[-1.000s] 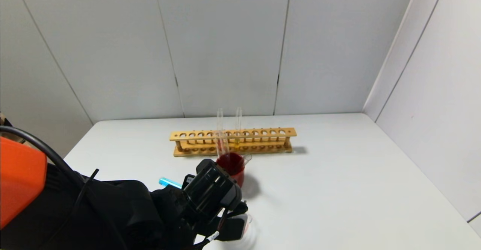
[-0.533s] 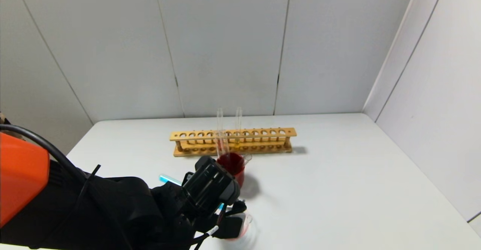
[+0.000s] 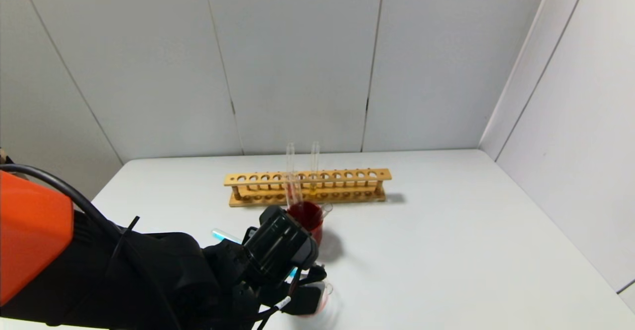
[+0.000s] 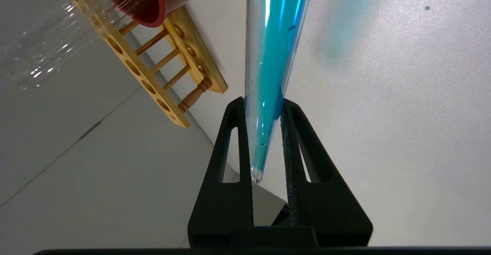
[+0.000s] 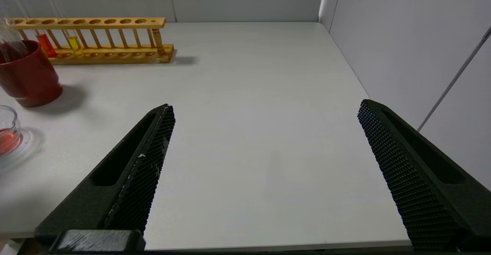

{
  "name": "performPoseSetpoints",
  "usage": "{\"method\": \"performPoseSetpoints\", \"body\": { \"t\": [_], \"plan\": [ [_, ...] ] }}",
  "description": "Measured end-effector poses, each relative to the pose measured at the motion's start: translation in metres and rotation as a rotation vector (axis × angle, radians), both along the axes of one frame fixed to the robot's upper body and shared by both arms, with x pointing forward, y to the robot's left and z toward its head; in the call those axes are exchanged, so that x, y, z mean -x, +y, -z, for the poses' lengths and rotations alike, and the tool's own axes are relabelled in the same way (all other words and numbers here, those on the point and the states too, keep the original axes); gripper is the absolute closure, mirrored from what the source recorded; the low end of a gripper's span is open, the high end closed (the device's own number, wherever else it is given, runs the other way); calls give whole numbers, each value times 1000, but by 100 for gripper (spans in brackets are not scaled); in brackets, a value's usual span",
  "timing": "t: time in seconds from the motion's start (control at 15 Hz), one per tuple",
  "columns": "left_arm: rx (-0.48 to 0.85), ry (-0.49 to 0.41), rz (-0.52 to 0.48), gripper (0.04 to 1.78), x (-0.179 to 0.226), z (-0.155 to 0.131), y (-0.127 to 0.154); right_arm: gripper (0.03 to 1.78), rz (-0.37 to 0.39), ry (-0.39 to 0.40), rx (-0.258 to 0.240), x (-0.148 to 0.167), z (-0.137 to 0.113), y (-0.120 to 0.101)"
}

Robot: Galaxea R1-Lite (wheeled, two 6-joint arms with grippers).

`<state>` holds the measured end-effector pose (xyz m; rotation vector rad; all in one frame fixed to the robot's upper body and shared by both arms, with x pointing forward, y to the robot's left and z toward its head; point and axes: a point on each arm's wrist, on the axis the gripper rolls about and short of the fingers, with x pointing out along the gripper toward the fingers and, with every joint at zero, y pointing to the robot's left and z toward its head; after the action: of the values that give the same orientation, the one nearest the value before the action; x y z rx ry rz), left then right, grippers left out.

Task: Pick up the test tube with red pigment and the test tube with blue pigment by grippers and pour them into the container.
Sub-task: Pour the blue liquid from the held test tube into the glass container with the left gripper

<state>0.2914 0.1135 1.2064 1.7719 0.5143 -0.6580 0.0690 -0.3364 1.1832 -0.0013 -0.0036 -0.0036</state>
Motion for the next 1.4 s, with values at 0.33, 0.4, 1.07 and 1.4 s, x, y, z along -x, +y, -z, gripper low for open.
{"method": "performPoseSetpoints", "body": {
  "t": [0.33,0.4,1.07,1.4],
  "plan": [
    [-21,-1,20,152,-4,1,-5,7,0,0,0,0,0,0],
    [-29,-2,28,152,-5,1,-6,7,0,0,0,0,0,0],
    [-90,-24,53,152,-6,1,-11,7,0,0,0,0,0,0],
    [-104,-41,53,152,-5,0,-15,7,0,0,0,0,0,0]
  ]
}}
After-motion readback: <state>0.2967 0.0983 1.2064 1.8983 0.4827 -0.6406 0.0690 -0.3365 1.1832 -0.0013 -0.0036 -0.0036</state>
